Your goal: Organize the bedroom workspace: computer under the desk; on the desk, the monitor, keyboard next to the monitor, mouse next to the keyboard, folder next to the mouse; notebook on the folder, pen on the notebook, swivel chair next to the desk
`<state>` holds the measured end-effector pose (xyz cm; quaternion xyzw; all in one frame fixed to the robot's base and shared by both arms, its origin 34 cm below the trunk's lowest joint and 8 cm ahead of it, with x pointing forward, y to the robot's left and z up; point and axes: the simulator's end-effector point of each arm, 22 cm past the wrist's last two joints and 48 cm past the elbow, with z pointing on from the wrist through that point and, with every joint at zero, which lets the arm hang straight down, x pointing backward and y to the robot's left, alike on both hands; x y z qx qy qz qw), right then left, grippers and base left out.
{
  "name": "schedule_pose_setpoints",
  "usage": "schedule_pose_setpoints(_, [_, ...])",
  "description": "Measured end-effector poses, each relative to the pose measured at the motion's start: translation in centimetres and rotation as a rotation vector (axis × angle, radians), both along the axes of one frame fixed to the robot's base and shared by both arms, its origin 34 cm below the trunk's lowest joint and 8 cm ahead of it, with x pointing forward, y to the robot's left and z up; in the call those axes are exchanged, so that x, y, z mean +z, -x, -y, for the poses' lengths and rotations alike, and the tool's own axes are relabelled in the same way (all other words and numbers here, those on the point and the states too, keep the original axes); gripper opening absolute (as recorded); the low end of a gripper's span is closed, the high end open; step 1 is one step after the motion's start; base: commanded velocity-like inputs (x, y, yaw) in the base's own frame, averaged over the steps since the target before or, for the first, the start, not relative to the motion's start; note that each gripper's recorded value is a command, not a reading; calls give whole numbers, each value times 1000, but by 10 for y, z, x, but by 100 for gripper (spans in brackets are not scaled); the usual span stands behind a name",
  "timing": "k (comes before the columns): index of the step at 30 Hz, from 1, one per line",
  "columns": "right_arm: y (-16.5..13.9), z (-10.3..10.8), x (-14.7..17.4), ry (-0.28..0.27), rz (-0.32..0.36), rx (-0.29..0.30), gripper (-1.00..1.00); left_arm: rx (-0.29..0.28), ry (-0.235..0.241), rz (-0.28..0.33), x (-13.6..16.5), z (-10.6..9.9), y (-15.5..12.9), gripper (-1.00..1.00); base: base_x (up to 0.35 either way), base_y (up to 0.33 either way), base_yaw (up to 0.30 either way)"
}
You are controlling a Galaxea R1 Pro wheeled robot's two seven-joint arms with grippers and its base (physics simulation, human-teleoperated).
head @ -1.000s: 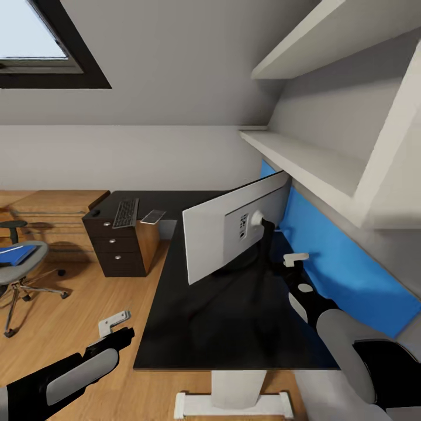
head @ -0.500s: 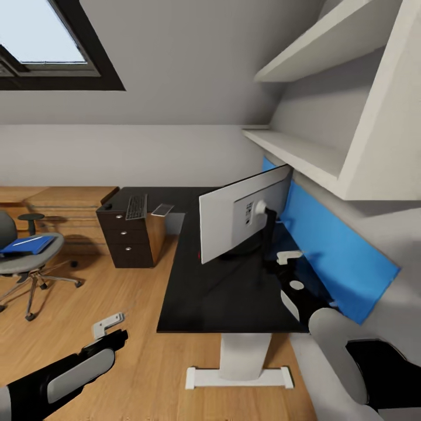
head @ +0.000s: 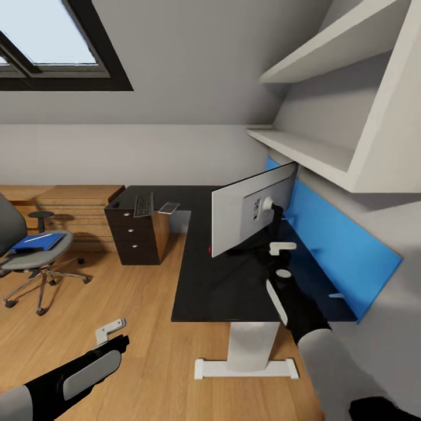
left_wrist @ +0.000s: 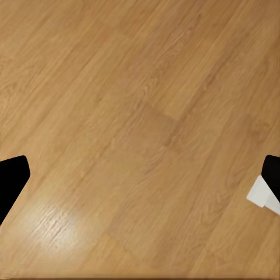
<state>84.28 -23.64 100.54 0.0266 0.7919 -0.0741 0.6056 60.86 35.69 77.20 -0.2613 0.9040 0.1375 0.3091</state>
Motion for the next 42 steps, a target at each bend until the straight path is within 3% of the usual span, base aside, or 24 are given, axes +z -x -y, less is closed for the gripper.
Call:
schedule_pose_setpoints(6, [38, -2, 15, -8, 7, -14, 100, 0, 0, -2, -2, 2, 0, 100, -3, 87, 0])
schedule_pose_setpoints(11, [49, -10, 20, 11, 18, -11, 100, -2, 1, -2, -2, 3, 0, 100, 57, 267, 0])
schedule_pose_setpoints(20, [53, -12, 18, 15, 20, -10, 100, -7, 2, -3, -3, 5, 1, 100, 128, 306, 0])
schedule_pose_setpoints(25, [53, -12, 18, 16, 23, -10, 100, -17, 19, -4, -5, 19, 0, 100, 227, 269, 0])
schedule_pose_setpoints(34, [55, -19, 24, 16, 78, 7, 100, -24, 29, -4, -6, 27, 0, 100, 248, 257, 0])
schedule_pose_setpoints(42, [61, -25, 25, 64, 125, 19, 100, -25, 32, -3, -6, 28, -1, 100, 233, 210, 0])
